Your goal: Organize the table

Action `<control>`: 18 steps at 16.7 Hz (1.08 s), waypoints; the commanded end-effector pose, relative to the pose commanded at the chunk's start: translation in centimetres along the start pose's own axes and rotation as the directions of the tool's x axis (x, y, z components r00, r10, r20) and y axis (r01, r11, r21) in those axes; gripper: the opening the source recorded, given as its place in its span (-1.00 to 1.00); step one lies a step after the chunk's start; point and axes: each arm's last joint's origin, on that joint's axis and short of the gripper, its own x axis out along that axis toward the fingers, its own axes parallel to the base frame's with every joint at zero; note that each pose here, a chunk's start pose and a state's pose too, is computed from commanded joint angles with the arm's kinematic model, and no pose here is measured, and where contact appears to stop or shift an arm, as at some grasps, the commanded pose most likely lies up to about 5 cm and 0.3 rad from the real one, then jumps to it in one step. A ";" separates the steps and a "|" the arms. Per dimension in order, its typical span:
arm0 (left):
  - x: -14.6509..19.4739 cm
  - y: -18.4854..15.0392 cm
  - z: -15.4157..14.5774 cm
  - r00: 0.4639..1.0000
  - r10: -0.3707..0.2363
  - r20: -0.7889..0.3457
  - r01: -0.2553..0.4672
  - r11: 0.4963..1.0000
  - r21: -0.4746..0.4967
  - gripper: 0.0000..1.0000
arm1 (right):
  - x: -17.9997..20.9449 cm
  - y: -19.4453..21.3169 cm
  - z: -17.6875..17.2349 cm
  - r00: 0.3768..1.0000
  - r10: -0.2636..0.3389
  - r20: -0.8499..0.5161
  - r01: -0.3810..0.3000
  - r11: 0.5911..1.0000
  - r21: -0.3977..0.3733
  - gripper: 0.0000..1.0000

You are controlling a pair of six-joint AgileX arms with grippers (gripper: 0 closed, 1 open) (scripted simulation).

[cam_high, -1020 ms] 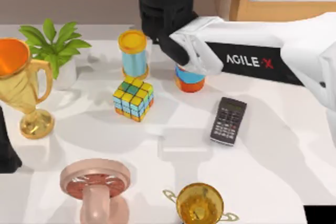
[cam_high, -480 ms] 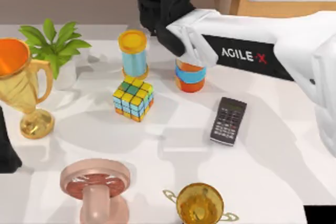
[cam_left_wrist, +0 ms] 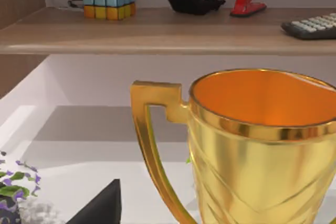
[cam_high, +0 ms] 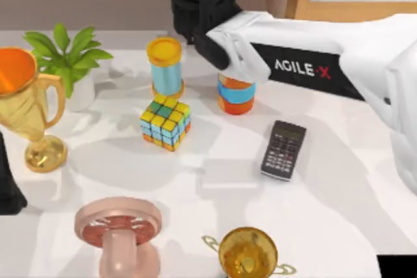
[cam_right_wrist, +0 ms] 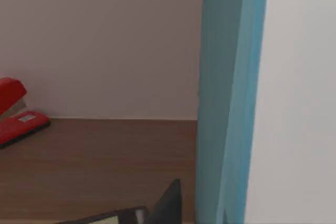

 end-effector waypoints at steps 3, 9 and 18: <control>0.0 0.0 0.0 1.000 0.000 0.000 0.000 1.000 0.000 1.00 | 0.0 0.0 0.0 1.000 0.000 0.000 0.000 1.000 0.000 -0.51; 0.0 0.0 0.0 1.000 0.000 0.000 0.000 1.000 0.000 1.00 | 0.0 0.0 0.0 1.000 0.000 0.000 0.000 1.000 0.000 -1.00; 0.0 0.0 0.0 1.000 0.000 0.000 0.000 1.000 0.000 1.00 | -0.9 0.2 0.4 1.000 0.004 0.000 -0.004 1.000 0.002 -1.00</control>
